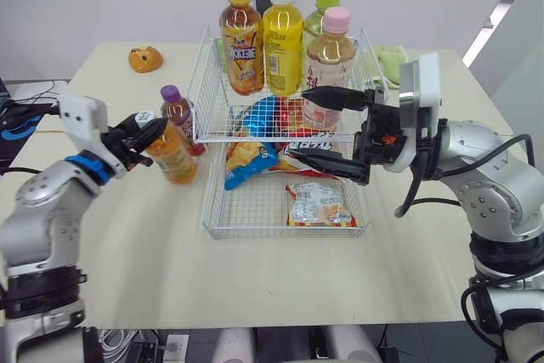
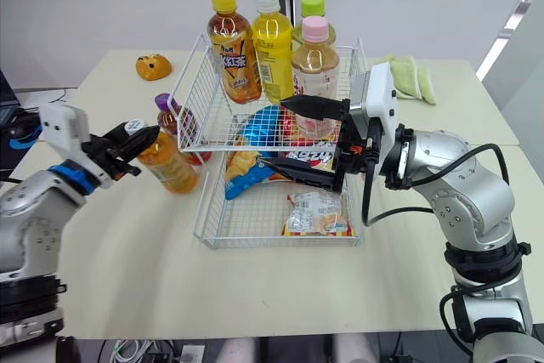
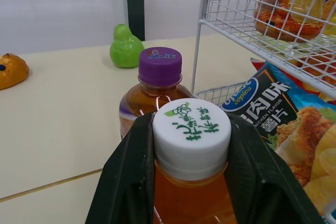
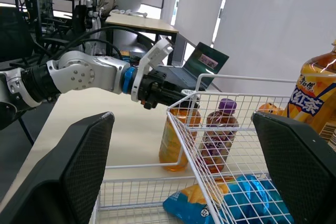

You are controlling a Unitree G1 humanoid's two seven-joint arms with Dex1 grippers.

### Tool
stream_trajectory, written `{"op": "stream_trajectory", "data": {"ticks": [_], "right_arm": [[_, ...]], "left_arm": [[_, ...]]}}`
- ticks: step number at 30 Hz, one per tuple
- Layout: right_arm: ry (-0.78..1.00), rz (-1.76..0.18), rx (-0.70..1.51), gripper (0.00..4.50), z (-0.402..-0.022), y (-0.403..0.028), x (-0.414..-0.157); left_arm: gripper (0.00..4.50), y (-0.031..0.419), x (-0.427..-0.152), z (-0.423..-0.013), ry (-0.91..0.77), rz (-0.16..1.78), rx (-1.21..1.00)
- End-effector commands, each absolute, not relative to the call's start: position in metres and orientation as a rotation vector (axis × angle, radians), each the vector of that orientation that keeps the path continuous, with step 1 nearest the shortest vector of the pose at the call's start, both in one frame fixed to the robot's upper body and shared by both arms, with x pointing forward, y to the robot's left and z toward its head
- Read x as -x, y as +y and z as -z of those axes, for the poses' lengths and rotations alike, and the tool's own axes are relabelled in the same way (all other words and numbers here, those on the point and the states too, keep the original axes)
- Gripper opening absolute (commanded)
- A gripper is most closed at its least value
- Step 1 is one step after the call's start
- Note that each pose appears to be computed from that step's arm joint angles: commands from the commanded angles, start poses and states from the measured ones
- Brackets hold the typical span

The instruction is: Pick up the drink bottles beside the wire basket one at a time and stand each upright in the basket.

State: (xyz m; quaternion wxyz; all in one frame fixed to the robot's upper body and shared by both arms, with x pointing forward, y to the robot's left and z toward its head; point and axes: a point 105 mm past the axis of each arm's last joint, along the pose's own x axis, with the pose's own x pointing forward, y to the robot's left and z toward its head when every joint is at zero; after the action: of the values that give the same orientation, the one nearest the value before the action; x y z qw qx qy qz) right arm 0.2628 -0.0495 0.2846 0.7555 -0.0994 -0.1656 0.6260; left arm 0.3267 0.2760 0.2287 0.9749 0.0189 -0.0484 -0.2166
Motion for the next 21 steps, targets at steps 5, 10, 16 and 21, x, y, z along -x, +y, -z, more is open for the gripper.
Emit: {"op": "stream_trajectory", "data": {"ticks": [5,10,16,21], "right_arm": [[-0.445,-1.393,0.215,4.5,-0.298,-0.048,-0.256],[-0.454,-1.409,0.207,4.5,-0.297,-0.046,-0.255],[-0.471,-1.391,0.198,4.5,-0.299,-0.047,-0.257],[-0.466,-1.365,0.199,4.5,-0.299,-0.054,-0.256]], "left_arm": [[1.35,0.277,-0.278,-0.3,-0.185,0.602,-0.08],[1.35,0.282,-0.26,-0.335,-0.164,0.643,-0.135],[1.35,0.274,-0.246,-0.389,-0.208,0.71,-0.194],[1.35,0.245,-0.246,-0.423,-0.278,0.85,-0.221]]}}
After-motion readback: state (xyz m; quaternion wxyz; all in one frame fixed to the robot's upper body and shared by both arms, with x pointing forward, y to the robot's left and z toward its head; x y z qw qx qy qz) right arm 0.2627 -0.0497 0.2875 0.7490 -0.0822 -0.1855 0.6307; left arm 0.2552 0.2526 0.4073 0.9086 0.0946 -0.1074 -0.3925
